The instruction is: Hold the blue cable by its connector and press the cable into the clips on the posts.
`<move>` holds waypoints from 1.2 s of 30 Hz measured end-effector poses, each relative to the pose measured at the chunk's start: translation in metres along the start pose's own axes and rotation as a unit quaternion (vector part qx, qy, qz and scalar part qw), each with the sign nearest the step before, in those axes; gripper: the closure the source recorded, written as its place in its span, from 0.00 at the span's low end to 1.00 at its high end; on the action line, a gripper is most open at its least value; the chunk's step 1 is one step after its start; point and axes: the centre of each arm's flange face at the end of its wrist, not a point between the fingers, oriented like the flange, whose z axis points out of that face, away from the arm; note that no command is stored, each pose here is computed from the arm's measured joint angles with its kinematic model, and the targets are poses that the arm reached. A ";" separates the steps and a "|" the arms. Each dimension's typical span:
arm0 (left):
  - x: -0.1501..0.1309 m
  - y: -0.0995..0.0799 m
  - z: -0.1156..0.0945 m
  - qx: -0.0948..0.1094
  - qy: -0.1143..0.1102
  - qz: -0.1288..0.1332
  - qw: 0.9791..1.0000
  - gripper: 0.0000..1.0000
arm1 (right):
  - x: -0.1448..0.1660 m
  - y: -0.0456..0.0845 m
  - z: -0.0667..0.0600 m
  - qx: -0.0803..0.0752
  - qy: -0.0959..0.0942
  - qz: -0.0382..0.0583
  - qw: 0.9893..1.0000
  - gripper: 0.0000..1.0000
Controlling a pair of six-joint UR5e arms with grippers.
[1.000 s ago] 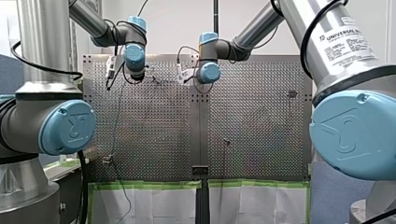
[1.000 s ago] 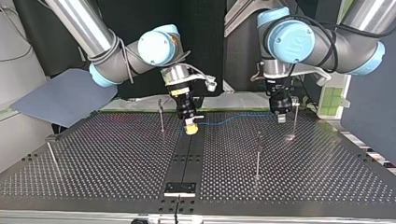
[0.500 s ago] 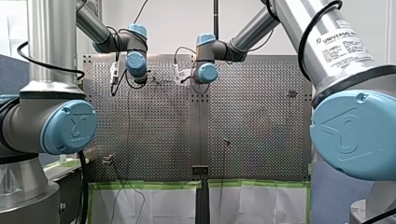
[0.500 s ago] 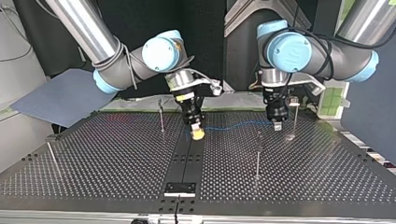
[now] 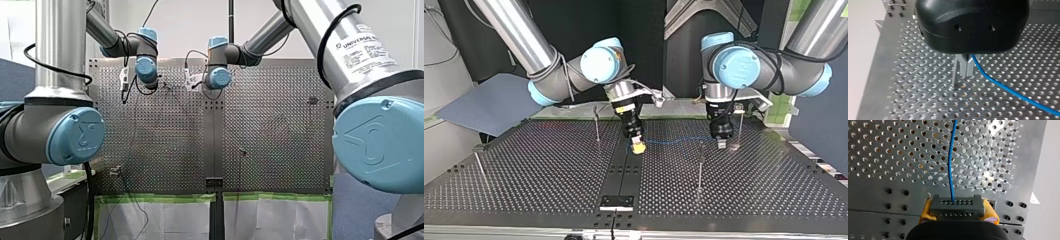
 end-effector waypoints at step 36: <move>0.004 0.001 0.054 0.015 -0.009 -0.042 0.999 1.00 | -0.011 0.018 0.025 -0.015 0.001 0.000 1.000 1.00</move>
